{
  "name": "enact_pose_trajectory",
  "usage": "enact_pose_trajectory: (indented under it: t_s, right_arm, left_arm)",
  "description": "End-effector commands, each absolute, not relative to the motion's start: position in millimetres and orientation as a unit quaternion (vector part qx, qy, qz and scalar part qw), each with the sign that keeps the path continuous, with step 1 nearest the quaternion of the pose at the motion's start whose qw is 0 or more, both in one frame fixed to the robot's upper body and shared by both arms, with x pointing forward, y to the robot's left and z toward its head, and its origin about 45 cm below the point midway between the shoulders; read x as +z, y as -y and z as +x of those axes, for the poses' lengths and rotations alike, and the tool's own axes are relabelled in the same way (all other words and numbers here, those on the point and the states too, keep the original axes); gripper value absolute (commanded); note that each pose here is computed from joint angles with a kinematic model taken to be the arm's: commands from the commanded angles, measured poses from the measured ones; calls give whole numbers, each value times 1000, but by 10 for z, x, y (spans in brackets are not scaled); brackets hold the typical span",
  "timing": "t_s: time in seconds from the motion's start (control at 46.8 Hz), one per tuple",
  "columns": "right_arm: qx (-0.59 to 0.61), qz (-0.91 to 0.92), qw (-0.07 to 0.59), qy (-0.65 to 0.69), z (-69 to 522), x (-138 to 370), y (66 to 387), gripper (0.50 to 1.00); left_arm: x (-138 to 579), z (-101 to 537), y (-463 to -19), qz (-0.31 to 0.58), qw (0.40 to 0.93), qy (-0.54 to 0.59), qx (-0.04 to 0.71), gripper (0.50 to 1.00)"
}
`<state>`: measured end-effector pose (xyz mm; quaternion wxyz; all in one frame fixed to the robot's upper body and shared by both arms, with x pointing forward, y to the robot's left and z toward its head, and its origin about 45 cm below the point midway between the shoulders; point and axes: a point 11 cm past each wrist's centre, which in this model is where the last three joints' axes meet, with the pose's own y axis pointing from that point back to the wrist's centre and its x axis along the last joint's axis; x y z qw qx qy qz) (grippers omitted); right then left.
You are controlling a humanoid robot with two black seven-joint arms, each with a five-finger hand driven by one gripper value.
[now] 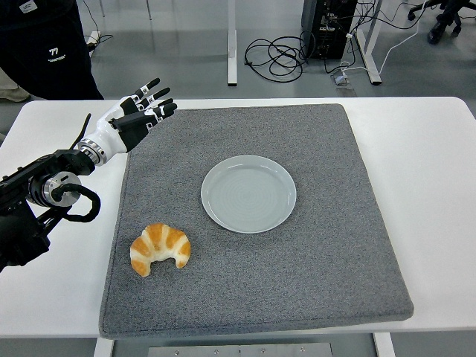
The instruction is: Place the bread on the plate
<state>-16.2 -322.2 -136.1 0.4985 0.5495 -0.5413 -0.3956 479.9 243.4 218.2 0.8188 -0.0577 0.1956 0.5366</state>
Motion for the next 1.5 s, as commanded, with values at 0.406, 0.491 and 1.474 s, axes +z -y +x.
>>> enact_pose_trajectory:
  t_s: [0.406, 0.491, 1.474]
  right_arm:
    - [-396, 550, 498, 542, -152, -1361, 3221, 1000]
    - [-395, 550, 497, 542, -143, -1361, 3221, 1000]
    - [-395, 551, 497, 542, -134, -1361, 3221, 1000]
  left_arm:
    - [2273, 4853, -2446, -46, 816, -183, 547, 966]
    - [2319, 4866, -2457, -35, 820, -174, 545, 965]
    - [3455, 4310, -2011, 213, 882, 125, 402, 961]
